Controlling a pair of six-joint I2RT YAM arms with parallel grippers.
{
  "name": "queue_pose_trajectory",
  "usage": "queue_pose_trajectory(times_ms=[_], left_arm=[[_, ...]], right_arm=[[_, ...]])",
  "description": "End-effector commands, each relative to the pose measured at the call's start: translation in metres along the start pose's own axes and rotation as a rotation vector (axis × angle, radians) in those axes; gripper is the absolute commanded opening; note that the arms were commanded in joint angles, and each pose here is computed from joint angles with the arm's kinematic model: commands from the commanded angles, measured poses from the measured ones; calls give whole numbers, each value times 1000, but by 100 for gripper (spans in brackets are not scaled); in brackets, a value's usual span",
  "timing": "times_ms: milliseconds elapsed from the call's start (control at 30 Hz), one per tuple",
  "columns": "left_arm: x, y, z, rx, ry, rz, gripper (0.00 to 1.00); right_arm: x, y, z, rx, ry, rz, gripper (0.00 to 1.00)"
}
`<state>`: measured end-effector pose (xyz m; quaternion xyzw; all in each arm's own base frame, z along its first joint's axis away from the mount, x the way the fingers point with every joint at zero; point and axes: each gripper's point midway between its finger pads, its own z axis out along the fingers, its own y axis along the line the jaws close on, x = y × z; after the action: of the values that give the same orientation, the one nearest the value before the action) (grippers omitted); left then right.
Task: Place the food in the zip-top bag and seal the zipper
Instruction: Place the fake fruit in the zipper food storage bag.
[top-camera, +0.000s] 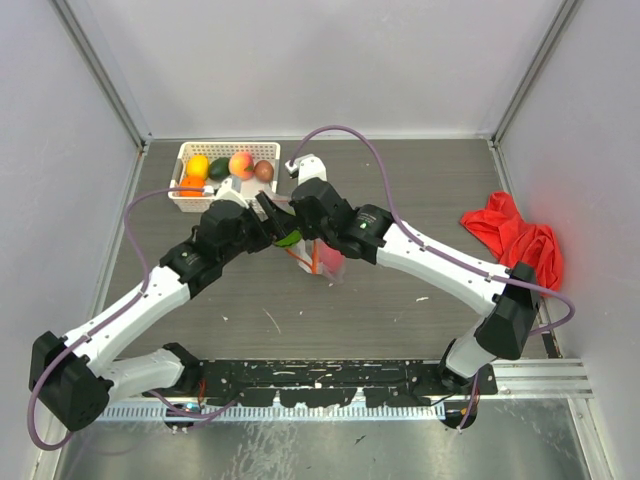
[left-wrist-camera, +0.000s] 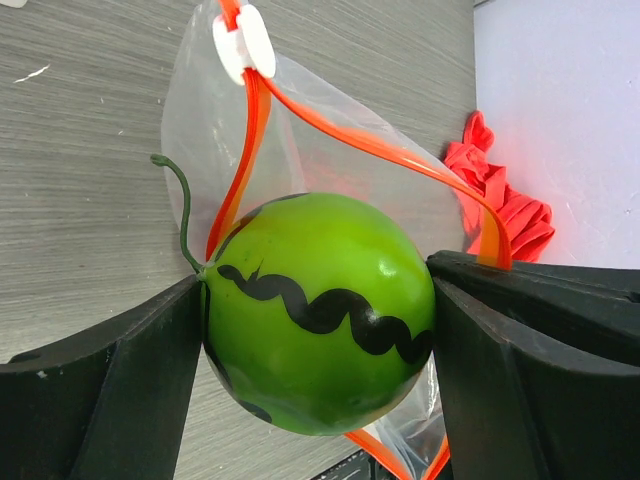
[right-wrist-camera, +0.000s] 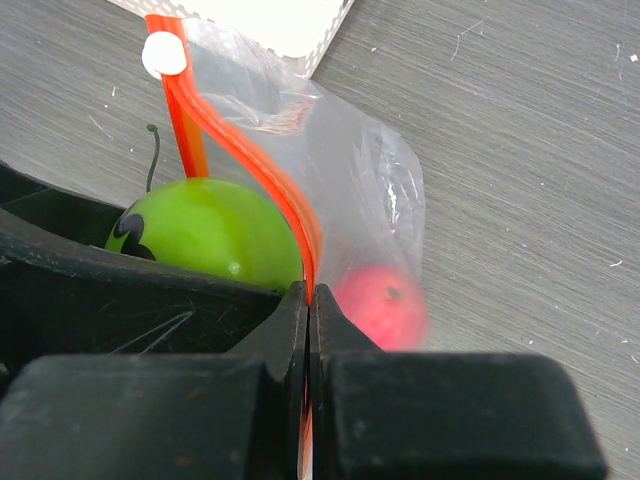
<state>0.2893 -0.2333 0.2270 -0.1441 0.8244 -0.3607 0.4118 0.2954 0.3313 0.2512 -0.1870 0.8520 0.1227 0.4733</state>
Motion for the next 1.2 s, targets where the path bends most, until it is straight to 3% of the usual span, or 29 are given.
queue_pose_trajectory(times_ms=[0,333,567,933,1167], left_arm=[[-27,-40,-15,130,-82,-16,78],[-22,-46,-3,82,-78,50,77],[-17,-48,10,-3,-145,158,77],[6,1,41,-274,-118,355,79],[-3,7,32,-319,-130,412,79]], right_arm=[[-28,12,-17,-74,-94,80,1],[-33,25,-21,-141,-93,106,1],[-32,36,-26,-210,-88,137,1],[-39,20,-44,-203,-137,178,1],[-28,9,-39,-182,-122,194,1]])
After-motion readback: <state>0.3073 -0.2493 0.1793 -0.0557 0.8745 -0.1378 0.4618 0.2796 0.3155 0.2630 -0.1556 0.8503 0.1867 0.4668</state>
